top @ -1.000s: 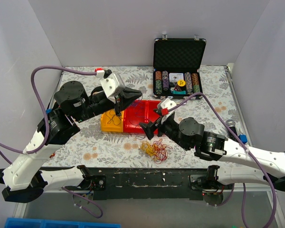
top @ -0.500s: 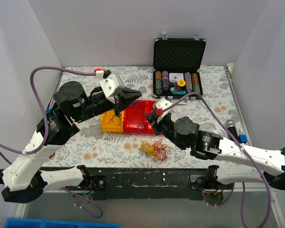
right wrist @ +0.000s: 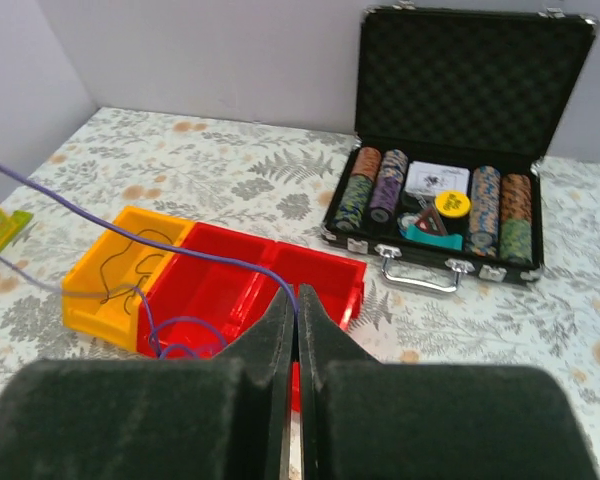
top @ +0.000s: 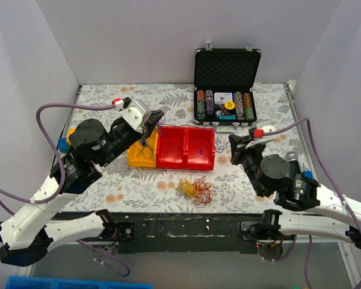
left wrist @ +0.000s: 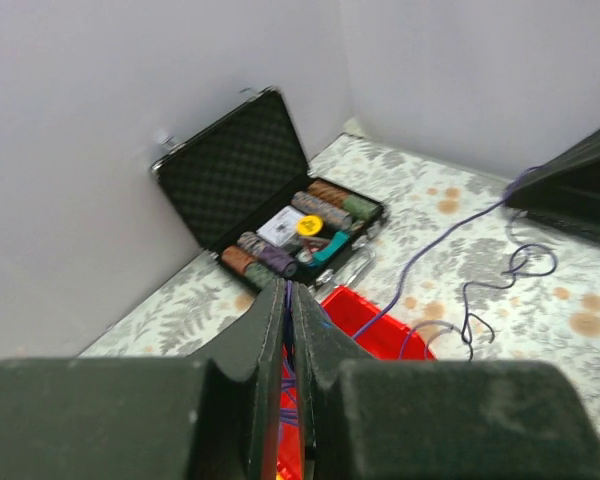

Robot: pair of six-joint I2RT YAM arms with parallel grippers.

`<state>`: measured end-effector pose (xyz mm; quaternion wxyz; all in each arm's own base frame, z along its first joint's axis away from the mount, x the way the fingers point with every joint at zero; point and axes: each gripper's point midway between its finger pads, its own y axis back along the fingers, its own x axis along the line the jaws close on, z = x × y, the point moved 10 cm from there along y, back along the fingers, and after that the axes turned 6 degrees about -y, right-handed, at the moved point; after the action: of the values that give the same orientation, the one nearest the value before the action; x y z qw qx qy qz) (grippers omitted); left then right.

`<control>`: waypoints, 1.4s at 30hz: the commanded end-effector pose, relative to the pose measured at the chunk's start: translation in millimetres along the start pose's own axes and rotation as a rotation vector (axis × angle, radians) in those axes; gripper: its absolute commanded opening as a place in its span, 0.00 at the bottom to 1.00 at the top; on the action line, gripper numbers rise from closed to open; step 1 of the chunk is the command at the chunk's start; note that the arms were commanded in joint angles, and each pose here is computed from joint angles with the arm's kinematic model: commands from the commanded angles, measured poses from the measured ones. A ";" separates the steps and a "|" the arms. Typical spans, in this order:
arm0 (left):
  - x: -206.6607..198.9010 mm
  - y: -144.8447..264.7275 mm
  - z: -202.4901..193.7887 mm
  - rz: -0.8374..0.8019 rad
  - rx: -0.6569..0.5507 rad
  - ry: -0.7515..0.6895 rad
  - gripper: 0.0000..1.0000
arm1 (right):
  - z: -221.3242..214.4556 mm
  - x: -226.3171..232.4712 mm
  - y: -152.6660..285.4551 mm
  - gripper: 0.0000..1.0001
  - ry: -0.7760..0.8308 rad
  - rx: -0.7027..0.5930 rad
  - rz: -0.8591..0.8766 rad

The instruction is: Untangle the cables

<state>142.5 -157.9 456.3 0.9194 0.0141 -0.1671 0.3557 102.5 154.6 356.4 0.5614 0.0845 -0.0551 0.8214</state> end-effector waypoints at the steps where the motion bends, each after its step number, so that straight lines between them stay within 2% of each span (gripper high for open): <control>1: 19.2 8.2 -3.6 0.216 -0.018 -0.056 0.02 | -2.2 -17.4 6.2 0.01 -0.018 0.009 -0.177; 7: 34.5 11.4 -19.1 0.432 0.007 -0.067 0.04 | 10.2 -14.2 4.1 0.01 -0.017 0.000 -0.210; 10: 46.0 16.5 -22.9 0.601 0.007 -0.083 0.00 | 13.4 -10.2 0.9 0.01 -0.003 0.013 -0.246; 12: 57.7 24.6 -17.9 0.748 -0.037 -0.089 0.02 | 13.5 -10.0 0.4 0.01 0.000 0.021 -0.272; 14: 67.0 34.6 -7.5 0.849 -0.101 -0.077 0.09 | 12.4 -10.8 1.1 0.01 -0.001 0.028 -0.277; 15: 69.4 40.0 -2.1 0.873 -0.129 -0.059 0.15 | 10.6 -10.5 1.4 0.01 -0.005 0.035 -0.270; 17: 70.9 48.8 9.5 0.870 -0.192 0.002 0.35 | 6.5 -8.0 0.7 0.01 -0.018 0.047 -0.238; 18: 67.9 50.0 11.9 0.820 -0.198 0.025 0.49 | 4.4 -4.4 -0.3 0.01 -0.021 0.054 -0.198; 20: 59.0 50.6 13.8 0.678 -0.186 0.055 0.69 | 2.0 5.0 -4.2 0.01 -0.019 0.058 -0.117; 21: 50.0 48.1 6.7 0.569 -0.138 0.050 0.75 | 0.8 11.4 -7.3 0.01 -0.013 0.064 -0.079; 22: 45.1 48.2 6.5 0.508 -0.139 0.063 0.75 | 1.5 16.7 -9.7 0.01 -0.012 0.070 -0.055; 29: 5.3 49.1 -33.3 0.084 0.056 0.021 0.72 | 20.1 58.5 -30.0 0.01 0.011 0.099 0.067; 33: -16.1 48.8 -69.2 -0.065 0.131 0.029 0.80 | 41.7 75.2 -36.9 0.01 -0.011 0.053 0.134; 37: -27.0 43.6 -89.5 -0.127 0.168 0.044 0.98 | 61.5 93.3 -42.5 0.01 -0.032 0.019 0.221; 42: -40.3 39.7 -87.1 -0.297 0.127 0.064 0.98 | 76.9 113.9 -47.5 0.01 -0.063 -0.001 0.329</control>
<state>127.1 -135.7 347.4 0.9391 0.1198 -0.1069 0.3038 115.2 250.1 420.7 0.4703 0.0975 -0.0295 0.8766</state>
